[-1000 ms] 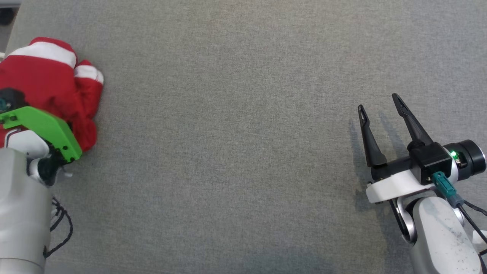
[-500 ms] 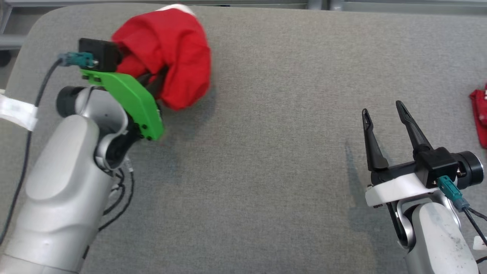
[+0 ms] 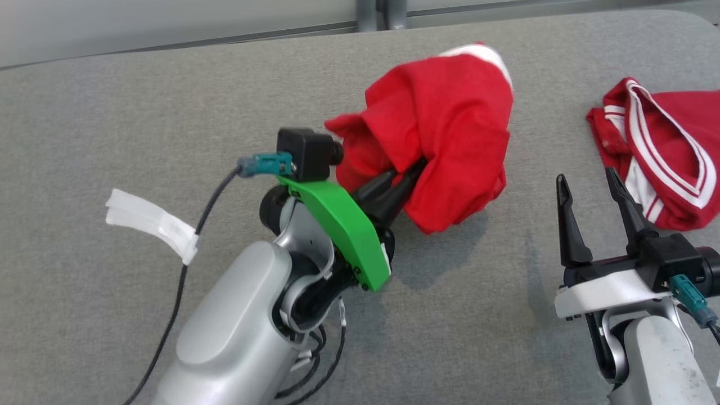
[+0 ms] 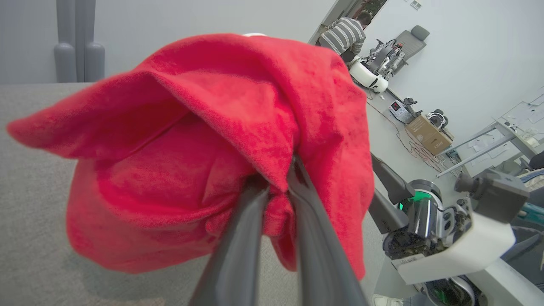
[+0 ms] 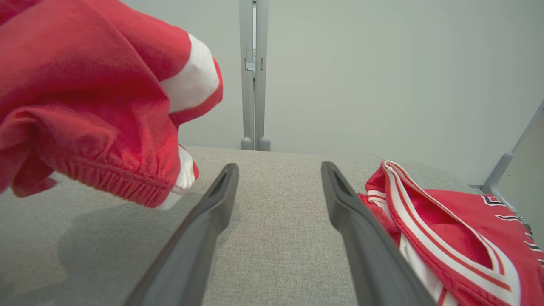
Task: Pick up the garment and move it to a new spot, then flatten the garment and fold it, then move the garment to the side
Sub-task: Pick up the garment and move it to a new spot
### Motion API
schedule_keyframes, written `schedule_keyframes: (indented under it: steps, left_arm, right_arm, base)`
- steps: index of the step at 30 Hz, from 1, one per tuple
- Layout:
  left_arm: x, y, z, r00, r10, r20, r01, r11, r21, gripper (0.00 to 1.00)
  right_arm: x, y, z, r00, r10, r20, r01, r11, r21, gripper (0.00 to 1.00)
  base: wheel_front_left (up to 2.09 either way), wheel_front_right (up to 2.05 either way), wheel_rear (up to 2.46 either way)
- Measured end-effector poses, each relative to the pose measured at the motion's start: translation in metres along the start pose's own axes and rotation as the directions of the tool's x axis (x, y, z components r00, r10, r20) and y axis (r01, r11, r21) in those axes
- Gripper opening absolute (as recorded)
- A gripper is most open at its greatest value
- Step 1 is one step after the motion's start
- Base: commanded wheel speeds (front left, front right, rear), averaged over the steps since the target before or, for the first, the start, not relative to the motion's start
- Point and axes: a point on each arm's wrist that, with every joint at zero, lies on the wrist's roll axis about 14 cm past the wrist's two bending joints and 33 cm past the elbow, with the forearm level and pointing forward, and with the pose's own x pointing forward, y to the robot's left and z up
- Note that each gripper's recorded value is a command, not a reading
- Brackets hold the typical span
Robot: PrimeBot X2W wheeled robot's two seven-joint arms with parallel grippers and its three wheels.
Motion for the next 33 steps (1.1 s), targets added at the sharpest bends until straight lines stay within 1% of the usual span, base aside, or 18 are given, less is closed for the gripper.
schedule_keyframes:
  steps: [2,4,6,7,9,10,11,12,14,16,20,22,23,27,29,33]
  left_arm:
    - [0.004,-0.001,-0.024,0.999,0.0,-0.04,-0.002,0.999,-0.046,0.0]
    - [0.006,0.001,-0.047,0.998,0.001,-0.07,-0.009,0.993,-0.115,0.0]
    - [0.006,0.004,-0.072,0.993,0.011,-0.114,-0.029,0.987,-0.157,0.0]
    - [0.005,0.01,-0.085,0.99,0.025,-0.14,-0.049,0.984,-0.172,0.0]
    - [-0.001,0.024,-0.106,0.98,0.065,-0.188,-0.097,0.981,-0.167,0.0]
    - [-0.004,0.03,-0.113,0.976,0.083,-0.2,-0.117,0.98,-0.164,0.24]
    - [-0.006,0.034,-0.119,0.972,0.095,-0.216,-0.132,0.978,-0.161,0.5]
    - [-0.009,0.035,-0.126,0.967,0.1,-0.234,-0.14,0.977,-0.158,1.0]
    - [-0.017,0.038,-0.14,0.956,0.113,-0.271,-0.157,0.977,-0.146,1.0]
    - [-0.027,0.043,-0.148,0.944,0.139,-0.299,-0.178,0.978,-0.108,1.0]
    - [-0.047,0.05,-0.154,0.928,0.192,-0.319,-0.224,0.972,-0.067,1.0]
    - [-0.061,0.059,-0.153,0.917,0.232,-0.326,-0.26,0.965,-0.044,1.0]
    - [-0.07,0.066,-0.153,0.906,0.255,-0.338,-0.277,0.961,-0.016,1.0]
    - [-0.097,0.08,-0.14,0.878,0.307,-0.368,-0.295,0.951,0.091,1.0]
    - [-0.101,0.084,-0.133,0.874,0.321,-0.364,-0.304,0.947,0.106,1.0]
    - [-0.085,0.08,-0.085,0.909,0.303,-0.287,-0.277,0.952,0.129,1.0]
  right_arm:
    - [-0.008,-0.012,0.0,0.999,-0.034,-0.008,0.034,0.999,-0.005,1.0]
    - [-0.016,-0.022,0.0,0.998,-0.064,-0.013,0.064,0.998,-0.012,1.0]
    - [-0.023,-0.029,-0.001,0.996,-0.085,-0.02,0.085,0.996,-0.014,1.0]
    - [-0.026,-0.032,-0.001,0.995,-0.095,-0.023,0.095,0.995,-0.015,1.0]
    - [-0.03,-0.038,0.0,0.993,-0.113,-0.024,0.112,0.994,-0.019,1.0]
    - [-0.032,-0.04,0.0,0.992,-0.12,-0.025,0.12,0.993,-0.021,1.0]
    - [-0.034,-0.042,0.0,0.991,-0.128,-0.027,0.127,0.992,-0.02,1.0]
    - [-0.035,-0.043,0.0,0.991,-0.132,-0.029,0.132,0.991,-0.019,1.0]
    - [-0.039,-0.045,-0.003,0.99,-0.138,-0.037,0.137,0.99,-0.019,1.0]
    - [-0.039,-0.044,-0.003,0.99,-0.137,-0.038,0.136,0.991,-0.017,1.0]
    - [-0.037,-0.043,-0.002,0.99,-0.134,-0.034,0.133,0.991,-0.014,1.0]
    - [-0.036,-0.043,-0.003,0.991,-0.132,-0.035,0.131,0.991,-0.012,1.0]
    - [-0.035,-0.042,-0.004,0.991,-0.13,-0.036,0.13,0.992,-0.009,1.0]
    - [-0.034,-0.041,-0.007,0.991,-0.13,-0.044,0.13,0.991,0.004,1.0]
    - [-0.034,-0.042,-0.009,0.99,-0.132,-0.047,0.132,0.991,0.004,1.0]
    - [-0.034,-0.044,-0.013,0.989,-0.139,-0.059,0.139,0.99,0.007,1.0]
  base:
    - [0.0,0.0,0.0]
    - [0.0,0.0,0.0]
    - [0.0,0.0,0.0]
    - [0.0,0.0,0.0]
    - [0.0,0.0,0.0]
    - [0.0,0.0,0.0]
    - [0.0,0.0,0.0]
    - [0.0,0.0,0.0]
    - [0.0,0.0,0.0]
    - [0.0,0.0,0.0]
    - [0.0,0.0,0.0]
    - [0.0,0.0,0.0]
    - [0.0,0.0,0.0]
    - [0.0,0.0,0.0]
    - [0.0,0.0,0.0]
    - [0.0,0.0,0.0]
